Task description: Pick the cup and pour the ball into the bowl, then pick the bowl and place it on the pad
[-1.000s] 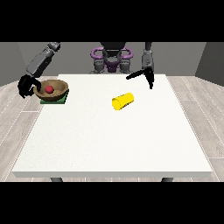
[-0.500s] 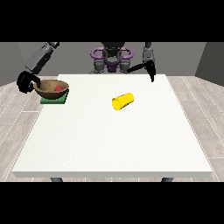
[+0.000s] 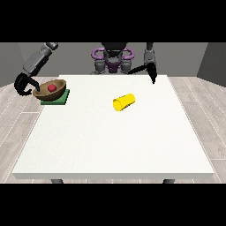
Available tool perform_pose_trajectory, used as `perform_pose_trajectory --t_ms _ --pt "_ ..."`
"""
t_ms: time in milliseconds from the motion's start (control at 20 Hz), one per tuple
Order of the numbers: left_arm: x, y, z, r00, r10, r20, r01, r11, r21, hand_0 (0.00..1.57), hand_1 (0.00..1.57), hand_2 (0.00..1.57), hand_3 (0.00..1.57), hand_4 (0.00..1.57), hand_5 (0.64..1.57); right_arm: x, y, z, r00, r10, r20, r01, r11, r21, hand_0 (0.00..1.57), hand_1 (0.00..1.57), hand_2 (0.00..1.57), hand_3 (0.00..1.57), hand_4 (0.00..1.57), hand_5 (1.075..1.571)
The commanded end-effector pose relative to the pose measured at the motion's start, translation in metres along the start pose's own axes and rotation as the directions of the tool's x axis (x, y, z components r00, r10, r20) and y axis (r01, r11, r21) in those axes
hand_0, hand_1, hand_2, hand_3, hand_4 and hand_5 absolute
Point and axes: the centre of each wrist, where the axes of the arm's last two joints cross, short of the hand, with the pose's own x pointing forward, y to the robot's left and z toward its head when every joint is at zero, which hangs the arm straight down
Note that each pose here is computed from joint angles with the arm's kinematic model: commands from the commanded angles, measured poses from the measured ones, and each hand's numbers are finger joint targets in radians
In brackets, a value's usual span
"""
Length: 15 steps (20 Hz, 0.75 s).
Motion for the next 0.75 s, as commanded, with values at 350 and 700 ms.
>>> perform_pose_trajectory --t_ms 350,700 --pt "-0.01 0.004 0.015 0.999 0.004 -0.035 -0.003 1.0 0.015 0.0 0.0 0.0 0.0 0.0 1.568 0.026 -0.013 -0.001 0.997 0.076 0.01 -0.075 0.997 -0.034 0.0 0.0 0.36 0.26 0.0 1.489" --pt "-0.022 -0.009 0.035 0.991 0.011 -0.135 -0.013 1.0 -0.009 0.0 0.0 0.0 0.0 0.0 1.569 0.091 -0.047 0.006 1.0 0.007 0.021 -0.007 0.999 0.036 0.0 0.0 0.19 0.29 0.0 1.503"
